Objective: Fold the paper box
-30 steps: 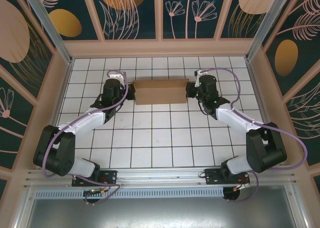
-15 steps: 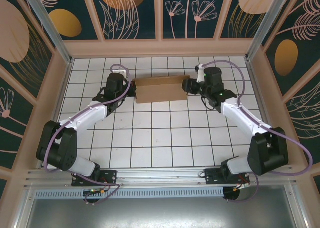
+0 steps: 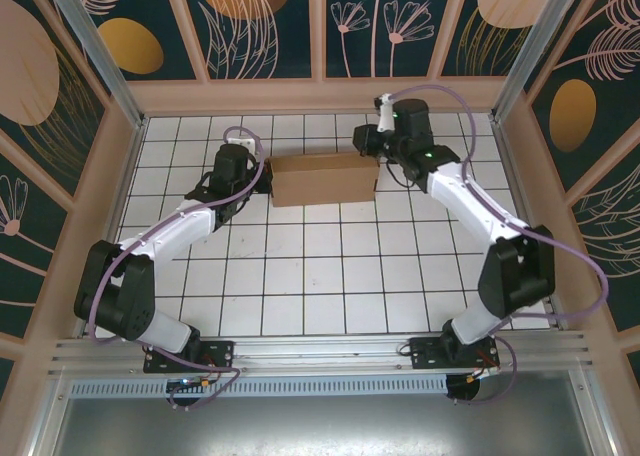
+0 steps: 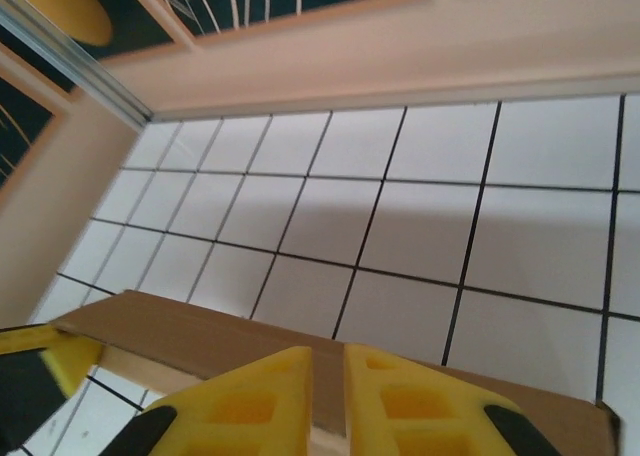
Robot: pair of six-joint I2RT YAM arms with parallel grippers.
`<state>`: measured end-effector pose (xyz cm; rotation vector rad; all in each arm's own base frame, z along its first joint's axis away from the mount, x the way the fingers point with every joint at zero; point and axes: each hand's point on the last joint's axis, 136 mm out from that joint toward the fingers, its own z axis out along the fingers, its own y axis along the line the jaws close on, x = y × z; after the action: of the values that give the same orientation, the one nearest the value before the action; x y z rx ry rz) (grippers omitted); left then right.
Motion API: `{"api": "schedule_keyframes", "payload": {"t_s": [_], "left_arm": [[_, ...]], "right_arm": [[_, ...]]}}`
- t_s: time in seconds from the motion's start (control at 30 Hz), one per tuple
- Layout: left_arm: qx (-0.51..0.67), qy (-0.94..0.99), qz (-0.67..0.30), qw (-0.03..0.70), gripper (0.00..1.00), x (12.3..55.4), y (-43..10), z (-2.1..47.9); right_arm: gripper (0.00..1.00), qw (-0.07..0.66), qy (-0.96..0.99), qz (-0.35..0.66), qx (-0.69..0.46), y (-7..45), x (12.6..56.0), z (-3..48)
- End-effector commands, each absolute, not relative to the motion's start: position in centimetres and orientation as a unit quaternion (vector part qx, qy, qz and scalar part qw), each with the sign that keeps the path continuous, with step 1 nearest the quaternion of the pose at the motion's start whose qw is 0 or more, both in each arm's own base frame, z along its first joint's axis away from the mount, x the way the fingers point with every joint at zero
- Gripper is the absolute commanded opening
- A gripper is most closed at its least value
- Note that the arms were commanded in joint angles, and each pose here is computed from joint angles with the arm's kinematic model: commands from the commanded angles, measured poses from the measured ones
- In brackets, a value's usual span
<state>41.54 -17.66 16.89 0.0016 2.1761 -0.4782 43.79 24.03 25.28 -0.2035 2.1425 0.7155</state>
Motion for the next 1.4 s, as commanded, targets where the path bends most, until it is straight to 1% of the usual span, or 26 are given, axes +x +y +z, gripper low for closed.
{"api": "schedule_keyframes", "payload": {"t_s": [0.0,0.13,0.17,0.27,0.47,0.53,0.63,0.7,0.8,0.93,0.97,1.0,1.07,1.1,1.17,1.27,1.37], "left_arm": [[0.011,0.951,-0.118,0.287,0.00,36.4,-15.4,7.5],[0.013,0.947,-0.124,0.297,0.00,36.5,-15.6,8.2],[0.012,0.945,-0.127,0.302,0.01,36.5,-15.6,8.5],[0.007,0.937,-0.138,0.321,0.11,36.7,-15.7,9.8],[0.015,0.920,-0.180,0.347,0.31,36.8,-16.8,13.2],[0.015,0.915,-0.188,0.357,0.35,36.9,-17.0,14.5],[0.009,0.912,-0.187,0.365,0.38,37.0,-16.8,15.2],[0.006,0.915,-0.182,0.360,0.38,37.0,-16.7,14.8],[0.005,0.919,-0.186,0.347,0.37,37.1,-17.0,13.6],[-0.005,0.931,-0.176,0.320,0.30,37.9,-17.2,11.5],[-0.008,0.935,-0.173,0.309,0.28,37.8,-17.2,10.6],[-0.007,0.932,-0.177,0.316,0.25,38.7,-17.7,11.4],[-0.003,0.934,-0.174,0.311,0.21,39.4,-18.0,11.2],[0.000,0.936,-0.169,0.309,0.19,39.6,-18.0,11.1],[0.006,0.939,-0.161,0.305,0.16,40.1,-18.1,11.0],[0.011,0.940,-0.157,0.304,0.15,40.3,-18.1,10.9],[0.014,0.940,-0.156,0.304,0.14,40.2,-18.1,10.9]], "right_arm": [[0.16,0.395,0.879,0.255,-0.079,24.8,44.0,22.9],[0.14,0.376,0.892,0.235,-0.086,25.3,43.4,20.1],[0.14,0.372,0.894,0.234,-0.086,25.3,43.1,19.5],[0.14,0.363,0.899,0.230,-0.085,25.1,42.6,18.1],[0.15,0.360,0.904,0.216,-0.081,24.8,42.4,17.2],[0.16,0.363,0.904,0.213,-0.077,24.7,42.5,17.2],[0.17,0.370,0.902,0.210,-0.070,24.8,42.8,17.4],[0.18,0.374,0.901,0.208,-0.066,24.8,43.1,17.4],[0.19,0.382,0.899,0.204,-0.059,25.0,43.3,17.3],[0.22,0.399,0.890,0.211,-0.060,25.5,43.8,19.0],[0.24,0.406,0.886,0.213,-0.061,25.6,43.9,19.7],[0.25,0.414,0.882,0.215,-0.064,25.7,44.1,20.5],[0.31,0.434,0.871,0.215,-0.077,25.8,44.3,22.3],[0.34,0.443,0.868,0.207,-0.084,25.6,44.4,22.8],[0.38,0.457,0.863,0.184,-0.107,25.2,44.5,23.4],[0.37,0.467,0.856,0.172,-0.139,25.1,44.0,23.1],[0.35,0.452,0.865,0.161,-0.146,24.8,43.6,21.1]]}}
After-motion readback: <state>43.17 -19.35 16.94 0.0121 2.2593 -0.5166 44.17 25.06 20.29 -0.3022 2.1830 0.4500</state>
